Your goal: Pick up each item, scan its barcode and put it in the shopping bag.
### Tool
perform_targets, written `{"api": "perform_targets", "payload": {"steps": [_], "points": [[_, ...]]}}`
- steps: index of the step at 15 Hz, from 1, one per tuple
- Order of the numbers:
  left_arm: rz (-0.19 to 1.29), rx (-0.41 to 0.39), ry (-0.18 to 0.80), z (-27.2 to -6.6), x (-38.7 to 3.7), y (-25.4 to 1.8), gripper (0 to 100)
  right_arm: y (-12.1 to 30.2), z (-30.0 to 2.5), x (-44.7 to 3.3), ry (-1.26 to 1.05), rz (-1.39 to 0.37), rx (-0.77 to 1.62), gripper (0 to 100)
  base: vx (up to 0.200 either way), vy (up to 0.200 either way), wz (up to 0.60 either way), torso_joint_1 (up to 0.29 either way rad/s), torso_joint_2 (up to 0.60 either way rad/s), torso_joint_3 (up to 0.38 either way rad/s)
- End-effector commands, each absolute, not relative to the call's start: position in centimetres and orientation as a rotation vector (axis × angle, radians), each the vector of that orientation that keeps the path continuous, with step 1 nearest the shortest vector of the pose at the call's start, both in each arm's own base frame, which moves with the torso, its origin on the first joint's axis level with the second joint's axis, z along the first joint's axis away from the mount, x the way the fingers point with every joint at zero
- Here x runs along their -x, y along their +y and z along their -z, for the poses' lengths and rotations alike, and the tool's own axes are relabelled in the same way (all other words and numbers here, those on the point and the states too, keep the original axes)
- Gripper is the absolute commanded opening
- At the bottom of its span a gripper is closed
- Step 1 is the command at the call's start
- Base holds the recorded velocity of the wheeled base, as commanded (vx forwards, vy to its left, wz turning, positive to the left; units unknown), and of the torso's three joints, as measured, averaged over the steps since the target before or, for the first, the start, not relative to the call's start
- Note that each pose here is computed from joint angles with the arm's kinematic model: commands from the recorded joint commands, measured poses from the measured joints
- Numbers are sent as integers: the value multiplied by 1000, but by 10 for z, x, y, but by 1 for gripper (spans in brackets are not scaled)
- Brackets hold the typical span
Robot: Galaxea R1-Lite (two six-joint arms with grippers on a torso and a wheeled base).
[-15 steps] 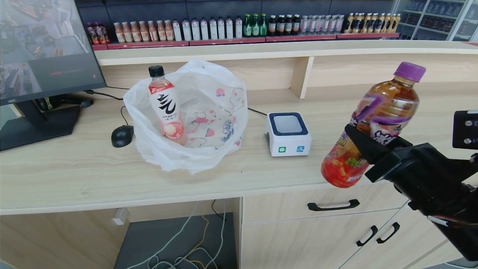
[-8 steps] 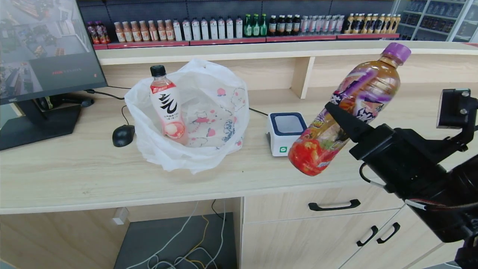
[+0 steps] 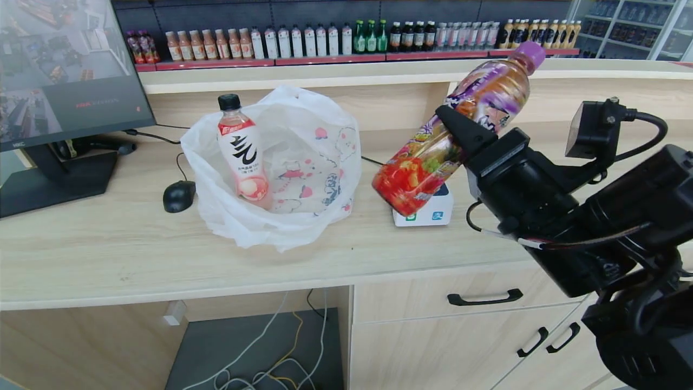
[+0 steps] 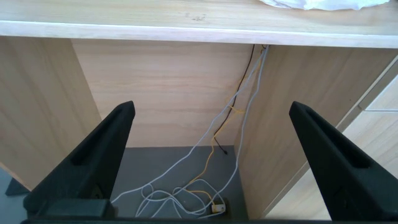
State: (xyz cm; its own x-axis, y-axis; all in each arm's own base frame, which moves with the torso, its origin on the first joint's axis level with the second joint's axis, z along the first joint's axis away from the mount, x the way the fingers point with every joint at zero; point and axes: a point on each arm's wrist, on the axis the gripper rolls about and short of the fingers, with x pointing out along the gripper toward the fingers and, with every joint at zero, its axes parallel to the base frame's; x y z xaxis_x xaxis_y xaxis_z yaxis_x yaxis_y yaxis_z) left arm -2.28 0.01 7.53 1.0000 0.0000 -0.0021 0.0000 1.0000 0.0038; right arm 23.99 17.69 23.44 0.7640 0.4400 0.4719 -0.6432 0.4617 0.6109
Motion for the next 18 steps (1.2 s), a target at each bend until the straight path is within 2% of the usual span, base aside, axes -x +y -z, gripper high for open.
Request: {"api": "perform_targets", "payload": {"steps": [1,7,11,18], "points": [[0,-5,2,-75,23,0,100,182,-235,-248,-257,-675,-887,0,0,0,0,0,0,0],[0,-5,2,-75,23,0,100,185,-245,-259,-196,-662,-1093,0,0,0,0,0,0,0],[0,-5,2,-75,23,0,100,181,-226,-295,-168,-535,-1231,0,0,0,0,0,0,0],[-2,-3,2,-75,23,0,100,192,-204,-310,-107,-503,-1283,0,0,0,0,0,0,0]]}}
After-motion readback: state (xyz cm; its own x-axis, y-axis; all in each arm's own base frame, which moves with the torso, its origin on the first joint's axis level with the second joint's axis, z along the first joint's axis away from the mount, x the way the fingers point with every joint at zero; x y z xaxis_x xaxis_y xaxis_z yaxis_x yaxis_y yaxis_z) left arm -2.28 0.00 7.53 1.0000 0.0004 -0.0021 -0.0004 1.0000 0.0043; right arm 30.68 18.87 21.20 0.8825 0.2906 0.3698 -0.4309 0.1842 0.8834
